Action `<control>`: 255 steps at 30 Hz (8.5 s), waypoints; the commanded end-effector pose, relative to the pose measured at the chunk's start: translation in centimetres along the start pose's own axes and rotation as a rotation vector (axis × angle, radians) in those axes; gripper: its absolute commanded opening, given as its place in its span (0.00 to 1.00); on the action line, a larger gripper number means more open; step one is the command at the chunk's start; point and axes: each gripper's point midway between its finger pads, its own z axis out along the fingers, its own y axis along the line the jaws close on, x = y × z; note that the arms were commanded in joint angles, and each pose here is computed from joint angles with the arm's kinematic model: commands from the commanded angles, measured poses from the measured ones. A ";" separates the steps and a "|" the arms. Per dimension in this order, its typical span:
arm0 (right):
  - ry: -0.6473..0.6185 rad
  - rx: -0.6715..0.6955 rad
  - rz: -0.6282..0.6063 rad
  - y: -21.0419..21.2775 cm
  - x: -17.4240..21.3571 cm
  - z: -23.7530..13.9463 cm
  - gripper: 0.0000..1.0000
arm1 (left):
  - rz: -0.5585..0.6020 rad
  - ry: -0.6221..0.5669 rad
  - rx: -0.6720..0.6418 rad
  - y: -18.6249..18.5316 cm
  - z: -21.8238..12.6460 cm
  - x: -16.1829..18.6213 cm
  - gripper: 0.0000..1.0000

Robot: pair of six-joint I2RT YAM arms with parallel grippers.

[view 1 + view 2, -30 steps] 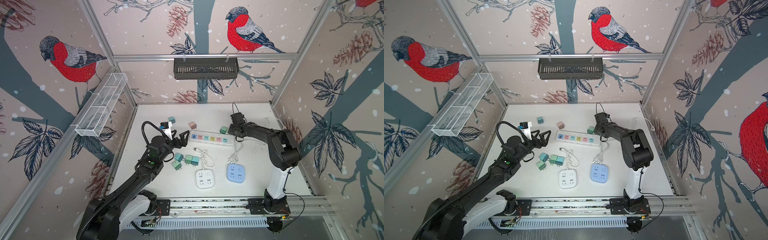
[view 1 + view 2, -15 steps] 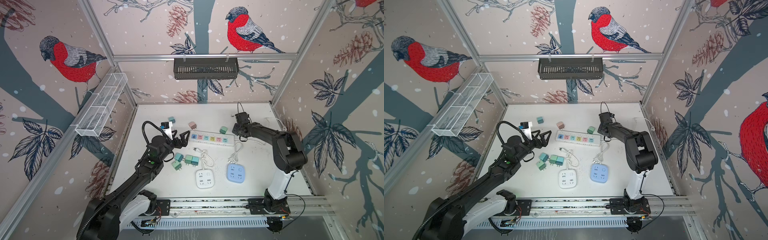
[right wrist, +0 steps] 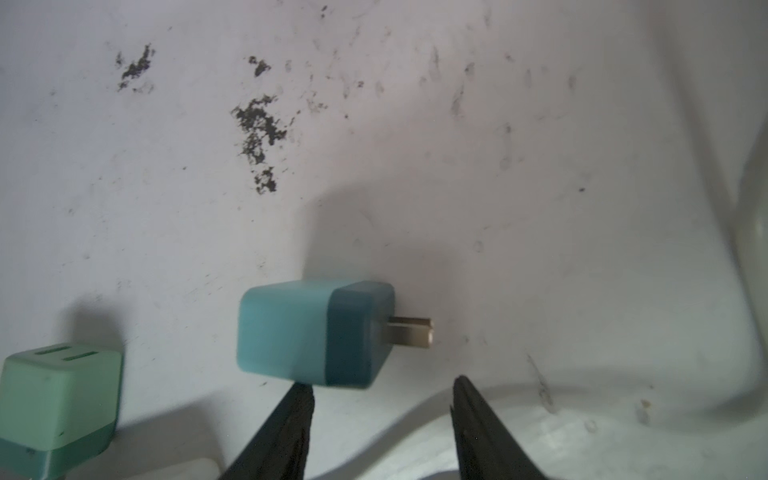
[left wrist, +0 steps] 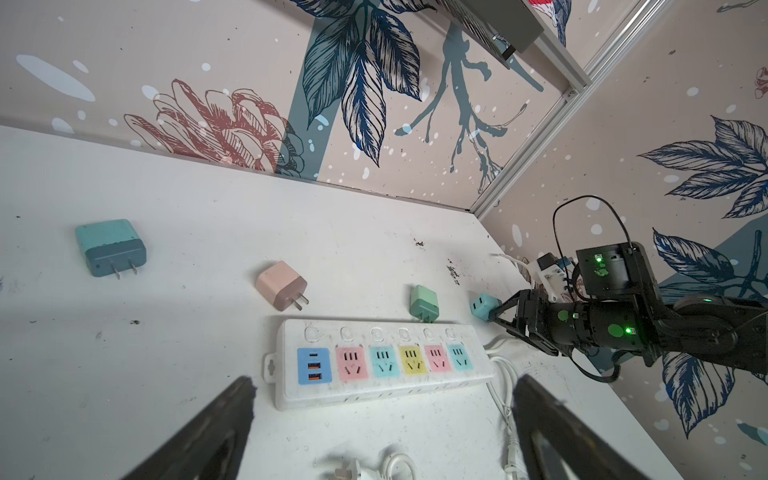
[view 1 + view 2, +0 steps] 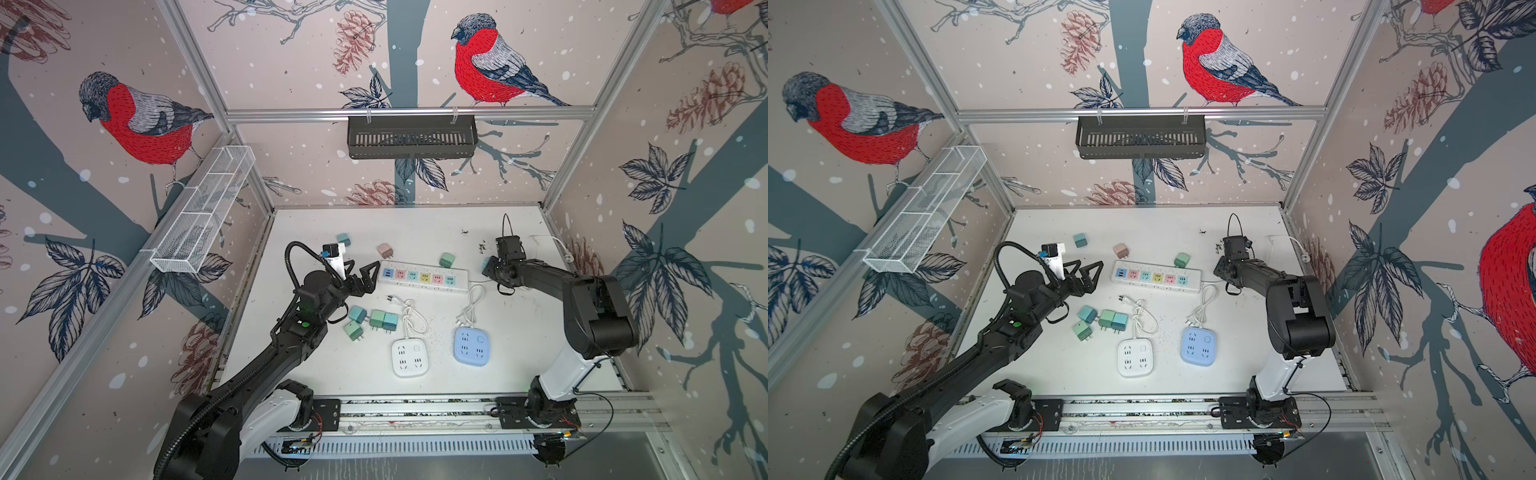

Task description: Insert the plug

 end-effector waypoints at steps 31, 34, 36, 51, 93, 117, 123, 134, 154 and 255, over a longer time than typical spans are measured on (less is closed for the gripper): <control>-0.010 0.051 -0.025 0.2 -2.5 1.7 0.50 | 0.006 -0.025 0.036 -0.9 0.2 -1.0 0.97; -0.011 0.053 -0.029 0.2 -2.5 1.7 0.50 | 0.006 -0.029 0.040 -1.0 0.1 -1.1 0.96; -0.010 0.062 -0.033 0.1 -2.6 1.8 0.49 | 0.005 -0.026 0.040 -1.0 0.1 -1.1 0.96; -0.033 0.062 -0.076 1.3 -2.6 0.7 0.16 | -0.058 0.031 -0.082 0.7 1.3 -1.2 0.96; -0.844 -1.043 -1.363 12.4 22.9 -24.1 0.01 | 0.493 -0.105 0.586 -10.9 -3.4 3.8 0.56; -0.948 -1.089 -1.398 11.5 24.1 -25.8 0.01 | 1.013 0.110 0.896 -17.0 -5.0 14.2 0.47; -0.957 -1.046 -1.333 11.3 22.7 -25.9 0.01 | 1.070 0.092 0.888 -17.3 -5.5 14.4 0.47; -0.937 -1.107 -1.388 11.5 24.0 -26.2 0.01 | 1.154 0.198 0.788 -17.5 -3.6 16.1 0.43; -0.897 -1.111 -1.442 12.1 24.9 -25.6 0.01 | 1.151 0.280 0.933 -18.3 -4.7 18.2 0.36; -0.633 -0.191 0.256 -9.5 2.2 -13.0 1.00 | 1.421 1.046 0.682 -27.2 0.5 25.4 0.00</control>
